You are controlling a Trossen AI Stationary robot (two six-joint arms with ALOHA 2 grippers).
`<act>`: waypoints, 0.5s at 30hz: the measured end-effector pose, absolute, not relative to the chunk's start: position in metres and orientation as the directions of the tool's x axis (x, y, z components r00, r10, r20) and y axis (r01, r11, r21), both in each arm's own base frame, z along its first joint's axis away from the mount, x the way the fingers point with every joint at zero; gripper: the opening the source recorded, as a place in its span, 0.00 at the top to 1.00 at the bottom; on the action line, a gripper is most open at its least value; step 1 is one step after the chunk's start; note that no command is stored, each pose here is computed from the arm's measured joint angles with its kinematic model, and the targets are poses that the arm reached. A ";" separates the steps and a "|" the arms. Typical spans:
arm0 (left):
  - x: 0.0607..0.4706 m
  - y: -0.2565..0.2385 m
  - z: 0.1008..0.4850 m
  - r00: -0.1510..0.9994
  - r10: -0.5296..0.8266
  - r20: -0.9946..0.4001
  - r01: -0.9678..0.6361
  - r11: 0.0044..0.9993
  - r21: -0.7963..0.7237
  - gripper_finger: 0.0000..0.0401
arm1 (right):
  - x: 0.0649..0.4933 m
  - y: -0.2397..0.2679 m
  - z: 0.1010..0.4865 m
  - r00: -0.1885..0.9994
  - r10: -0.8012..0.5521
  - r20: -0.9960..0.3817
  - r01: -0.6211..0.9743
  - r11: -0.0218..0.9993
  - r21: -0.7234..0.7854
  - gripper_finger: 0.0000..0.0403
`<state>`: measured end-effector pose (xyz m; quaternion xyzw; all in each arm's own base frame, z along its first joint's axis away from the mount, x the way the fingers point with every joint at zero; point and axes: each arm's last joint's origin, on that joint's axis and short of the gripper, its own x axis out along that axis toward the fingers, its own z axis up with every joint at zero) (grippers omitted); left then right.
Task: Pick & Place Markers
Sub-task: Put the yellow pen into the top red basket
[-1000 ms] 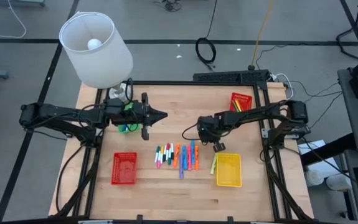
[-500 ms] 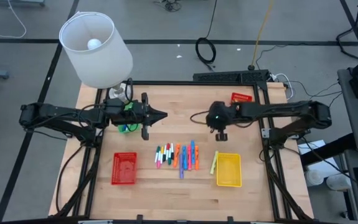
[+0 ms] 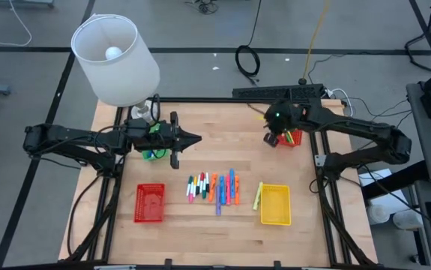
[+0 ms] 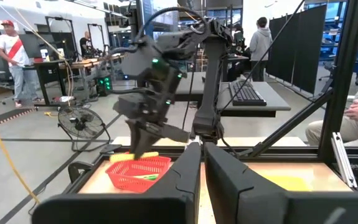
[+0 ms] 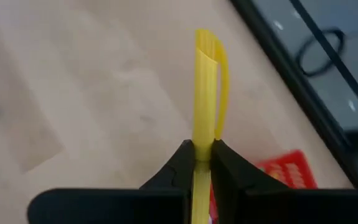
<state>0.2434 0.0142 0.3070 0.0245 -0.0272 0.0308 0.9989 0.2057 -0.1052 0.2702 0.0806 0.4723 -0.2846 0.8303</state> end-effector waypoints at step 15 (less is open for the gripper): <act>0.243 0.014 0.307 0.997 0.060 0.055 -0.063 0.997 0.047 0.92 | 0.172 -0.141 0.266 0.216 -0.435 -0.874 0.796 0.597 -0.100 0.95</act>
